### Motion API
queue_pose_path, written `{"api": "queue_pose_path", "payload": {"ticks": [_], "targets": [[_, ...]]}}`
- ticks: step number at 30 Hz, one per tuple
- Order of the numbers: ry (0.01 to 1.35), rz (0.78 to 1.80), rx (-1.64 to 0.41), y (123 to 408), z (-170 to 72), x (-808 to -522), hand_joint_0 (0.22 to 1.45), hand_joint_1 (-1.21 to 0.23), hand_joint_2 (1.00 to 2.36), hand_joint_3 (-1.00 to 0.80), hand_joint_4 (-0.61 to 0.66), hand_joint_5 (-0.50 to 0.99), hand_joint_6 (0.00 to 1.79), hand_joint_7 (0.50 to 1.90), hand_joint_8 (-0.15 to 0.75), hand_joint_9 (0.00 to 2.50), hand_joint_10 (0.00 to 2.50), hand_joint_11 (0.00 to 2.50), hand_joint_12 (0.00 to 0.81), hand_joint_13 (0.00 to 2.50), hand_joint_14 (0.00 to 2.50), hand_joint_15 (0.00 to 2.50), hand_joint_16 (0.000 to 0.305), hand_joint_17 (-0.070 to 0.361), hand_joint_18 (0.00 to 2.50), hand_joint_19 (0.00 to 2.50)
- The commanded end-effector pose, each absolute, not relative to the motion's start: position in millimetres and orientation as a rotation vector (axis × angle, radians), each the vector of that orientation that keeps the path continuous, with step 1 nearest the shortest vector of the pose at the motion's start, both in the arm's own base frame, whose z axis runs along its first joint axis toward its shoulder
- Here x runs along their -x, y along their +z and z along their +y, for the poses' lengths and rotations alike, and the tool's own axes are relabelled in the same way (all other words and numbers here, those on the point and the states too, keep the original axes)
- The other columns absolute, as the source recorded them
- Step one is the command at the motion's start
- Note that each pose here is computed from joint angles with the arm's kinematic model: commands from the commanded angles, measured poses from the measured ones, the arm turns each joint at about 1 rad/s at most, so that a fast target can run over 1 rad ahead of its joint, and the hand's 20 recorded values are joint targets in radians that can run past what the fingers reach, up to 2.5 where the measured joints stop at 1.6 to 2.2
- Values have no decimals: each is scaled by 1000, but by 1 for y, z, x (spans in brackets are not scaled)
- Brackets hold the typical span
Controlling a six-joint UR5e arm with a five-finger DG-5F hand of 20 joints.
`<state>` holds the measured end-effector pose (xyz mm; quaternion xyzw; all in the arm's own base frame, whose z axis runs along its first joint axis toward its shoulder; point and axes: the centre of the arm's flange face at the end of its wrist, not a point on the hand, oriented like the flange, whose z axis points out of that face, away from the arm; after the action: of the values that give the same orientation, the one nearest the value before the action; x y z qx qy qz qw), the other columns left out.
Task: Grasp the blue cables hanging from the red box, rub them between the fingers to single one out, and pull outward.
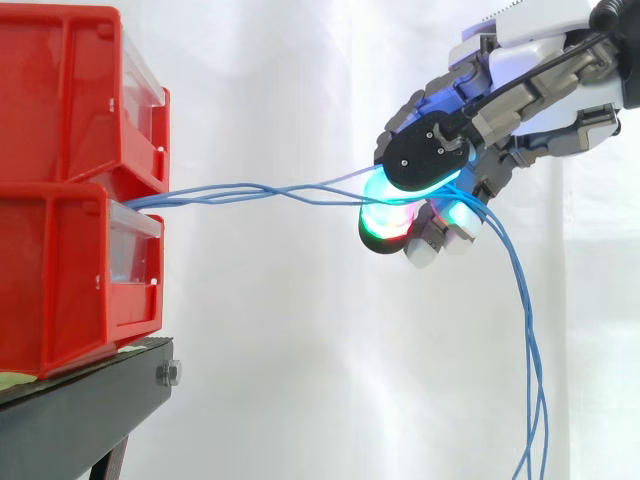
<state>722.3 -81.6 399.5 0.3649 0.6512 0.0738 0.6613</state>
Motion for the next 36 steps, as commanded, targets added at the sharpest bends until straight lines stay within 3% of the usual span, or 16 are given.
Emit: {"api": "queue_pose_path", "payload": {"ticks": [1,16,28,36], "targets": [[146,1487,-798,400,-81,-722,633,-781,1007,-23,134,-126,916,832,444,1222,14,855,444,820,13,349,60,135,864,331],[21,1587,-468,403,-76,-730,632,-779,1006,-24,133,-126,916,832,442,1207,14,844,447,811,11,354,60,135,854,327],[18,1597,-412,402,-74,-732,629,-778,1006,-21,128,-125,915,827,437,1154,14,765,449,793,12,347,61,137,840,329],[-108,1638,-222,402,-72,-733,629,-778,1005,-22,132,-125,914,831,435,1147,14,764,449,787,11,349,61,138,836,329]]}}
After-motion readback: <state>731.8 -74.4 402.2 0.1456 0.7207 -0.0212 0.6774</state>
